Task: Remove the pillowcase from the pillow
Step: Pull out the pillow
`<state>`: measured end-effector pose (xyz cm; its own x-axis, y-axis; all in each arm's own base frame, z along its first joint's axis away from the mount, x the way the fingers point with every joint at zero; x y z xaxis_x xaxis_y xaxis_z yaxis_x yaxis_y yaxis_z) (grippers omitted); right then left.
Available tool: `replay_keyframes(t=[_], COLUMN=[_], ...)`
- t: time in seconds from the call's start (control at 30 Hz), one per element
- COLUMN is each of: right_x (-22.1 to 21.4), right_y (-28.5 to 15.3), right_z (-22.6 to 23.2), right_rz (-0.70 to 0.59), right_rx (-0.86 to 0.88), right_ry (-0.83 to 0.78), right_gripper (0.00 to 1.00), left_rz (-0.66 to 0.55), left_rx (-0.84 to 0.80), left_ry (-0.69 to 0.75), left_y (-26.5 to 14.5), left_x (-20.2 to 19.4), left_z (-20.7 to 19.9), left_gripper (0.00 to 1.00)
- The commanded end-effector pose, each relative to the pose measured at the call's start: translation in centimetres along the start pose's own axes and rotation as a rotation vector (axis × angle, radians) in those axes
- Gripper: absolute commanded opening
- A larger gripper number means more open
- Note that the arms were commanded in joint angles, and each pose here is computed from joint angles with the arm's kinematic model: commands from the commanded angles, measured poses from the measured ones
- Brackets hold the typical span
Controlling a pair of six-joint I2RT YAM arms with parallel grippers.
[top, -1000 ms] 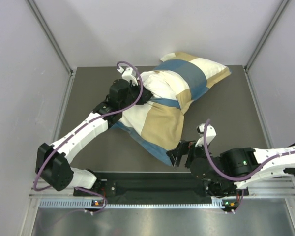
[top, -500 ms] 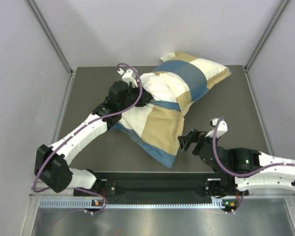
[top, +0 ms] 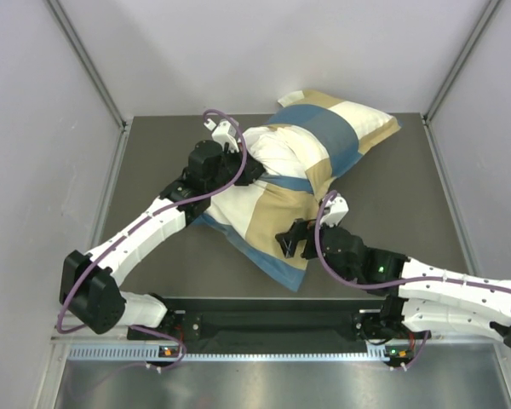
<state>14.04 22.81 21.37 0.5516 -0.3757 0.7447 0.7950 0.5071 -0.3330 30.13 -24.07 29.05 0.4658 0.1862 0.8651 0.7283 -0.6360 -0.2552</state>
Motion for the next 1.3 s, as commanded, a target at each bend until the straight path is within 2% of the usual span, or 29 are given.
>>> replay_keyframes(t=[0.0, 0.03, 0.1, 0.13, 0.17, 0.27, 0.43, 0.6, 0.77, 1.27], right_x=[1.2, 0.9, 0.5, 0.2, -0.4, -1.7, -3.7, -6.3, -8.3, -12.0], right_y=[0.7, 1.0, 1.4, 1.6, 1.9, 2.6, 2.3, 1.8, 1.7, 3.1], right_z=[2.7, 2.7, 2.6, 2.5, 2.2, 1.3, -0.7, -3.7, -5.8, -6.0], right_rz=[-0.061, -0.065, -0.062, -0.058, -0.044, -0.012, 0.035, 0.08, 0.12, 0.236], right_rx=[0.189, 0.203, 0.208, 0.204, 0.194, 0.164, 0.092, 0.013, -0.039, -0.056], right_ry=[0.027, 0.025, 0.019, 0.017, 0.007, -0.004, -0.007, 0.049, 0.097, 0.125], right_gripper=[0.9, 0.68, 0.46, 0.27, 0.0, 0.0, 0.0, 0.0, 0.0, 0.0], left_rz=[-0.248, -0.247, -0.251, -0.255, -0.254, -0.281, -0.383, -0.465, -0.514, -0.631], left_rx=[-0.148, -0.157, -0.171, -0.18, -0.185, -0.198, -0.17, -0.201, -0.22, -0.248], left_ry=[0.01, -0.001, -0.013, -0.023, -0.03, -0.053, -0.063, -0.109, -0.123, -0.121], left_y=[-1.5, -1.3, -1.1, -1.0, -0.7, -0.6, -0.8, -0.9, -1.0, -2.2], left_x=[5.9, 5.8, 5.7, 5.7, 5.6, 6.1, 9.8, 13.5, 15.7, 21.7], left_z=[-3.5, -3.5, -3.6, -3.8, -3.8, -4.2, -4.7, -5.5, -6.1, -6.1], left_gripper=[0.0, 0.0, 0.0, 0.0, 0.0, 0.0, 0.0, 0.0, 0.0, 0.0])
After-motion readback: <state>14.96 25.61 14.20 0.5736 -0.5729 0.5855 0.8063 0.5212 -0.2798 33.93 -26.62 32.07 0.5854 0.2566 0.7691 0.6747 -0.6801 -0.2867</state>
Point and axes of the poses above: each gripper's point midway between its finger pads, its own y axis out along the fingers, its own z axis along the line the jaws close on, x = y × z, the point moved 6 cm from there along -y, back along the fingers, and after that the axes turned 10 degrees about y, right-handed, at the moved point
